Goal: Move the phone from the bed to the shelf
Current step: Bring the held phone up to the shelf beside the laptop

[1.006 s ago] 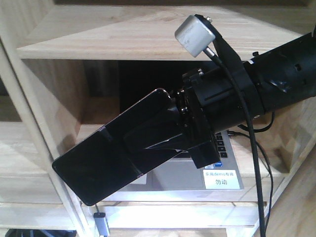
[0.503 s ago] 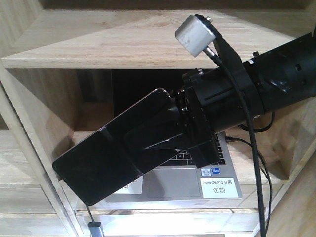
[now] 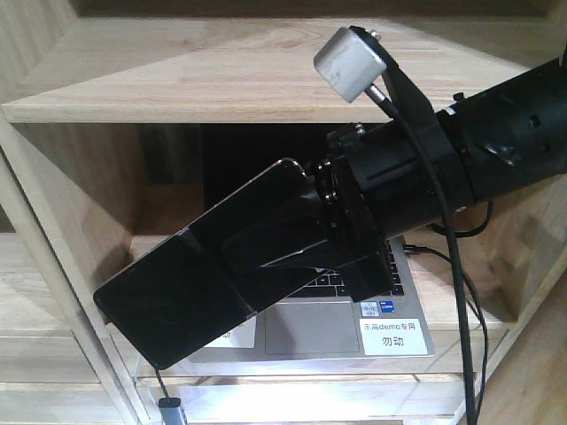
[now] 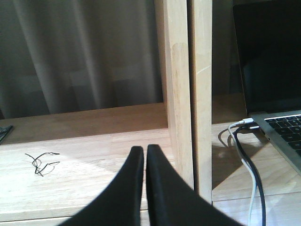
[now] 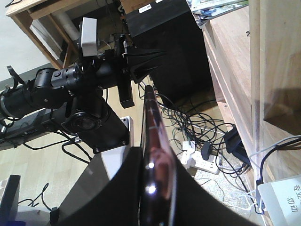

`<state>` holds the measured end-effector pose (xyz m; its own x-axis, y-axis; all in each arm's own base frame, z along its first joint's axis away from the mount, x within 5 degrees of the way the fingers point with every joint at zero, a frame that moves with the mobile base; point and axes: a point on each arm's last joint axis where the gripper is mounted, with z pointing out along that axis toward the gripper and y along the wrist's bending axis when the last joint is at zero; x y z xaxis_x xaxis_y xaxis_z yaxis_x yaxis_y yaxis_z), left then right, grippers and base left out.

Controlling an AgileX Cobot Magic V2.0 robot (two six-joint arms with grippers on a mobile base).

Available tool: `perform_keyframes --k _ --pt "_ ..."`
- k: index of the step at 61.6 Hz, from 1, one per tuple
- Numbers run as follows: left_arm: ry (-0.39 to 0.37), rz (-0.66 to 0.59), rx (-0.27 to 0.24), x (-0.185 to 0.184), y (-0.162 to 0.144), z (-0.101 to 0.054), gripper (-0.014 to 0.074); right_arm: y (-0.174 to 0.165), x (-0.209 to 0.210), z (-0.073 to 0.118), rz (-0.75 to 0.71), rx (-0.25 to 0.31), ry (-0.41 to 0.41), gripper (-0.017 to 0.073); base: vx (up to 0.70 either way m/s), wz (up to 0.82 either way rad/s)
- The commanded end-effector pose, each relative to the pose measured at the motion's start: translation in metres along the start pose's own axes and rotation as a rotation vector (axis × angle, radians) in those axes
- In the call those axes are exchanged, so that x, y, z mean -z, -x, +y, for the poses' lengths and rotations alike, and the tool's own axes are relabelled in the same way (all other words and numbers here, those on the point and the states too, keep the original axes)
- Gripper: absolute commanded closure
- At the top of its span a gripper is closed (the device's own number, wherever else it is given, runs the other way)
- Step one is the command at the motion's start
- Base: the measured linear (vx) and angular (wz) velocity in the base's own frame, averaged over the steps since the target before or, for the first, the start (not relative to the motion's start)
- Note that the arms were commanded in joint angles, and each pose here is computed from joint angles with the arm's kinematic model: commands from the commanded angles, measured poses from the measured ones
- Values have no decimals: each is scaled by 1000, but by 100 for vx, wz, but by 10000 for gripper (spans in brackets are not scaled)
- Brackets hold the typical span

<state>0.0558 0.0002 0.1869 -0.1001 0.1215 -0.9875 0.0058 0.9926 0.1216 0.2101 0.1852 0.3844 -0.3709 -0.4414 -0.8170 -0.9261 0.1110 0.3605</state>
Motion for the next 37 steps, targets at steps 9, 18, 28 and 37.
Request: perform_keyframes --k 9,18,28,37 --pt "14 -103 15 2 15 2 592 13 11 19 -78 25 62 561 0 0" --pt "14 -103 15 2 15 2 592 13 11 19 -78 25 62 561 0 0" --pt "14 -103 15 2 15 2 592 13 11 19 -78 25 62 561 0 0" --pt "14 -103 15 2 15 2 592 13 11 20 -70 21 76 561 0 0"
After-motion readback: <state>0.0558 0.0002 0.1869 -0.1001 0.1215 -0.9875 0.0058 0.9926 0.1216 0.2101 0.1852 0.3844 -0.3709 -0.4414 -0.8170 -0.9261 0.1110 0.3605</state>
